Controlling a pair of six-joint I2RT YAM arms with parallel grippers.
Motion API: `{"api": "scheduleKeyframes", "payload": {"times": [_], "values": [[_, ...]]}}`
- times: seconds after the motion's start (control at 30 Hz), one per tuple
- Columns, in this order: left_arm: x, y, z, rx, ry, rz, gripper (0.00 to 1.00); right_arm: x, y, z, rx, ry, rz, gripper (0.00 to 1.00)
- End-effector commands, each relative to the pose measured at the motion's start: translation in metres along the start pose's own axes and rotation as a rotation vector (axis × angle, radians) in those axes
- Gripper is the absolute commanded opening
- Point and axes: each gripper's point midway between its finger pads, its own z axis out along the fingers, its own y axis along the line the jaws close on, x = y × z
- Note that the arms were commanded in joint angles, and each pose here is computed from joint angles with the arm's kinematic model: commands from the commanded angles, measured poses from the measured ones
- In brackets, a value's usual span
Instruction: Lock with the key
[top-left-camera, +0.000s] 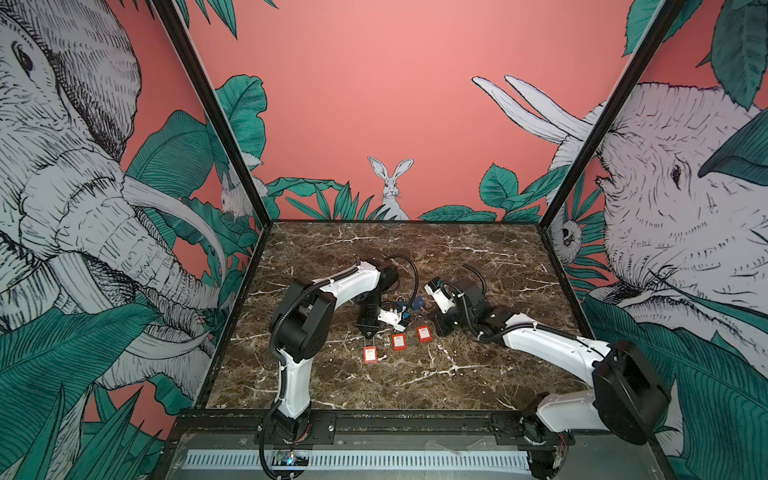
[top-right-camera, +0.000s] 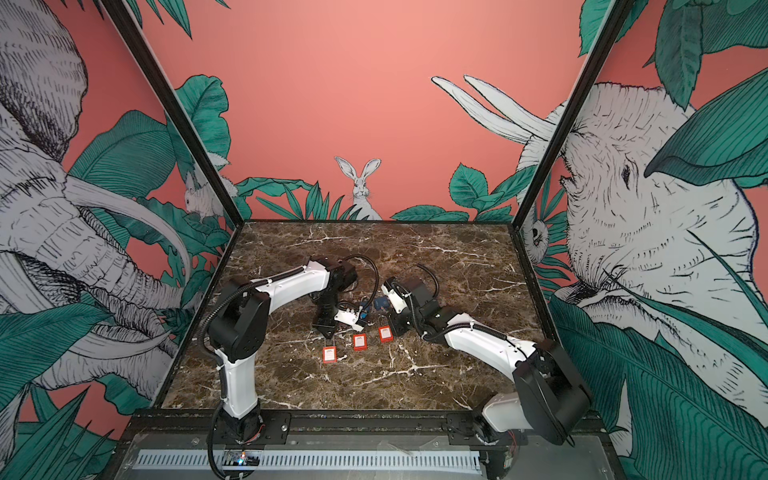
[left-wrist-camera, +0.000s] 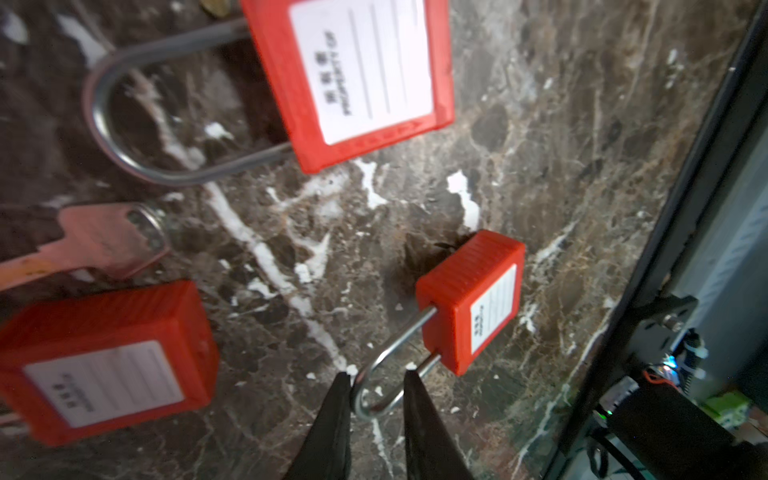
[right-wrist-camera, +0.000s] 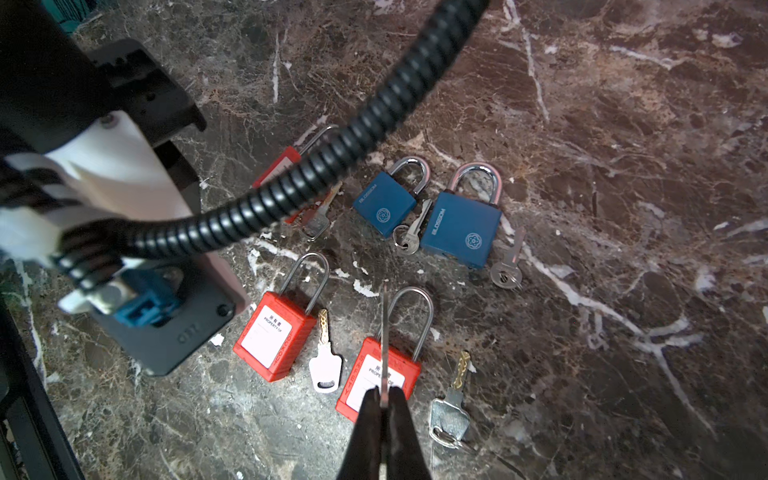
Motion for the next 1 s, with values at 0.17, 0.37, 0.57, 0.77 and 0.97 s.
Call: {"api": "scheduleKeyframes", "payload": {"times": [0.17, 0.37, 0.57, 0.77, 0.97], "values": [[-0.004, 0.026, -0.023, -0.149, -0.057, -0.010, 0.39, -0.013, 0.009, 0.001, -0.031, -0.027, 0.071, 0.00], [0.001, 0.030, -0.076, -0.326, -0.195, -0.088, 0.42, -0.006, 0.019, 0.004, -0.058, 0.035, 0.054, 0.00], [0.016, 0.053, -0.142, -0.617, -0.516, -0.283, 0.43, 0.002, 0.056, 0.019, -0.110, 0.146, -0.040, 0.00], [0.027, 0.058, -0.195, -0.800, -0.890, -0.389, 0.48, 0.019, 0.087, 0.039, -0.147, 0.287, -0.106, 0.00], [0.040, 0.069, -0.183, -0.812, -0.889, -0.490, 0.49, 0.035, 0.103, 0.053, -0.136, 0.420, -0.135, 0.01]]}}
